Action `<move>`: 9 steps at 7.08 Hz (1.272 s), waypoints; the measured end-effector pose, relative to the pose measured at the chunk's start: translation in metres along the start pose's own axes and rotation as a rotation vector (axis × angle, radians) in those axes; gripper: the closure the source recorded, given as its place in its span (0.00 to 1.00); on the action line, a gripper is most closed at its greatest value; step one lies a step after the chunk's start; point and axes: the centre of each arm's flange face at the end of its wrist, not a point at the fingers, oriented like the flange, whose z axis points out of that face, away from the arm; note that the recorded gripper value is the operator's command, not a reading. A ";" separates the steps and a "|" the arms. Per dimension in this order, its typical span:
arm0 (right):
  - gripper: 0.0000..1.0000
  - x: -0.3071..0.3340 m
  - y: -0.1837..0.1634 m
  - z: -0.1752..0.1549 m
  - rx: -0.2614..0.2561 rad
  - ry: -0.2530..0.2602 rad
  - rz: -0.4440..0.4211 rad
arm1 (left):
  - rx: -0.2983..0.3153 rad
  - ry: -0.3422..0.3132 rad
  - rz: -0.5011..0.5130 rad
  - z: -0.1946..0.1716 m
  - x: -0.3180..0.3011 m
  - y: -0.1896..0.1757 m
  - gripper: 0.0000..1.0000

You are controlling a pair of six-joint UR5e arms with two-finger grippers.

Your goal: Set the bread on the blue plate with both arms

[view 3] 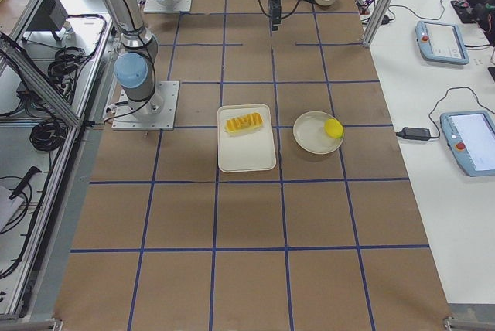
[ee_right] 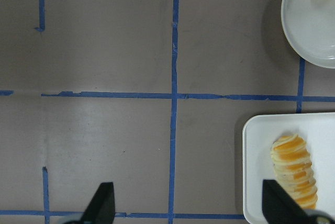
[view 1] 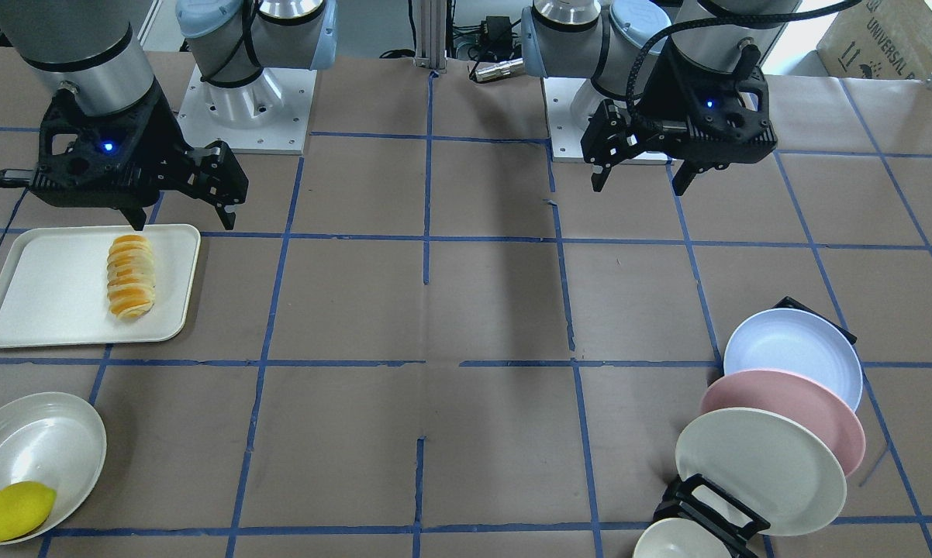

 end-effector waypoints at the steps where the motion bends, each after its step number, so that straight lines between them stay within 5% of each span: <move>1: 0.00 0.000 0.000 0.000 0.000 0.001 0.000 | -0.001 0.000 0.000 0.000 0.000 0.000 0.00; 6: 0.04 0.015 -0.004 0.012 -0.014 0.009 -0.034 | -0.018 -0.013 0.000 -0.001 -0.001 0.003 0.00; 9: 0.08 0.131 -0.014 0.078 -0.069 -0.009 -0.109 | -0.049 -0.057 0.014 0.000 -0.007 0.006 0.00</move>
